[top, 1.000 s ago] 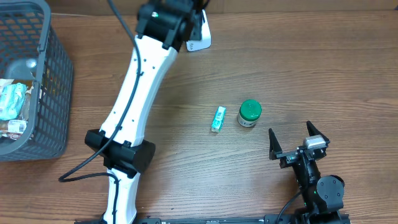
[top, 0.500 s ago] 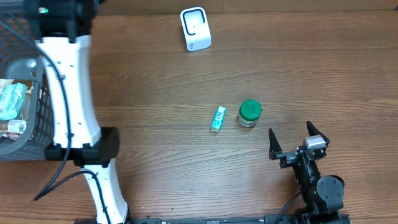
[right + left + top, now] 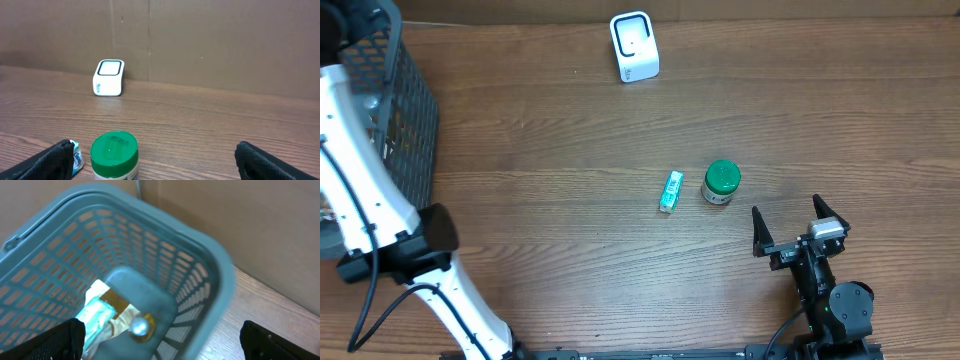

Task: Scan the item barcode
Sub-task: 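Raise the left gripper and swing it back over the grey basket, then lower the left gripper into the basket and grasp the oil bottle, then carry the oil bottle with the left gripper toward the scanner, then set the oil bottle upright behind the jar and release it, then move the left gripper into the basket over the wipes pack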

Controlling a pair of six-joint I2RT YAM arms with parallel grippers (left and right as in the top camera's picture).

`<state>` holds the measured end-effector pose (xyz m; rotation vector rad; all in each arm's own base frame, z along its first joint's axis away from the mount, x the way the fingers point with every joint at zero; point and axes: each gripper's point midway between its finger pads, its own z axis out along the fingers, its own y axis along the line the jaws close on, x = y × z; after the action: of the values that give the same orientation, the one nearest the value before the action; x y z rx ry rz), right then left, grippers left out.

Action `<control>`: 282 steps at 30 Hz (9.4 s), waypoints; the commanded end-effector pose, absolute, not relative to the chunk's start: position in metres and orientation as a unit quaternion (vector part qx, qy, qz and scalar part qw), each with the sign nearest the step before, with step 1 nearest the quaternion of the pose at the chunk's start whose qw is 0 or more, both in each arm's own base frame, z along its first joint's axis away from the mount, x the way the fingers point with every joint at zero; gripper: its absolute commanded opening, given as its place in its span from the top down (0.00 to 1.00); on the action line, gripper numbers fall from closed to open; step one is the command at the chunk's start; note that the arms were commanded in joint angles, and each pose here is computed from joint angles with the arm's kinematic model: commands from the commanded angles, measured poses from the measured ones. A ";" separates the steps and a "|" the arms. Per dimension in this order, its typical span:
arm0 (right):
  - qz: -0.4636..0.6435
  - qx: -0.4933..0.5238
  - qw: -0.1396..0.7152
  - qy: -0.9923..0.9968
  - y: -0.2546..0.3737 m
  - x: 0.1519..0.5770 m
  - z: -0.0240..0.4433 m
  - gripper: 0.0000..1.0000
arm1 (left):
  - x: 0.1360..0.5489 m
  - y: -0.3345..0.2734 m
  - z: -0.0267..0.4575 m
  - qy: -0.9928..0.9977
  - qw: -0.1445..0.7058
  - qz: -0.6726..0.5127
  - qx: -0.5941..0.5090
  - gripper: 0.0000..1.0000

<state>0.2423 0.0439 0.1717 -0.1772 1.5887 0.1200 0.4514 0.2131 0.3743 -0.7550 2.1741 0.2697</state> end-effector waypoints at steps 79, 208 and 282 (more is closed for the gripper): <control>0.052 -0.076 0.697 0.711 0.043 0.243 0.170 0.00 | 0.377 0.079 0.491 0.822 0.550 -0.072 -0.128 0.75; 0.052 -0.076 0.697 0.712 0.043 0.243 0.170 0.00 | 0.379 0.150 0.384 0.870 0.371 0.116 -0.305 0.00; 0.052 -0.076 0.697 0.711 0.043 0.243 0.170 0.00 | 0.394 0.319 0.260 0.934 0.244 0.163 -0.203 0.13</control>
<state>0.2424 0.0438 0.1717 -0.1772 1.5887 0.1194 0.3922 0.3110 0.2783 -0.6008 2.5081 0.5185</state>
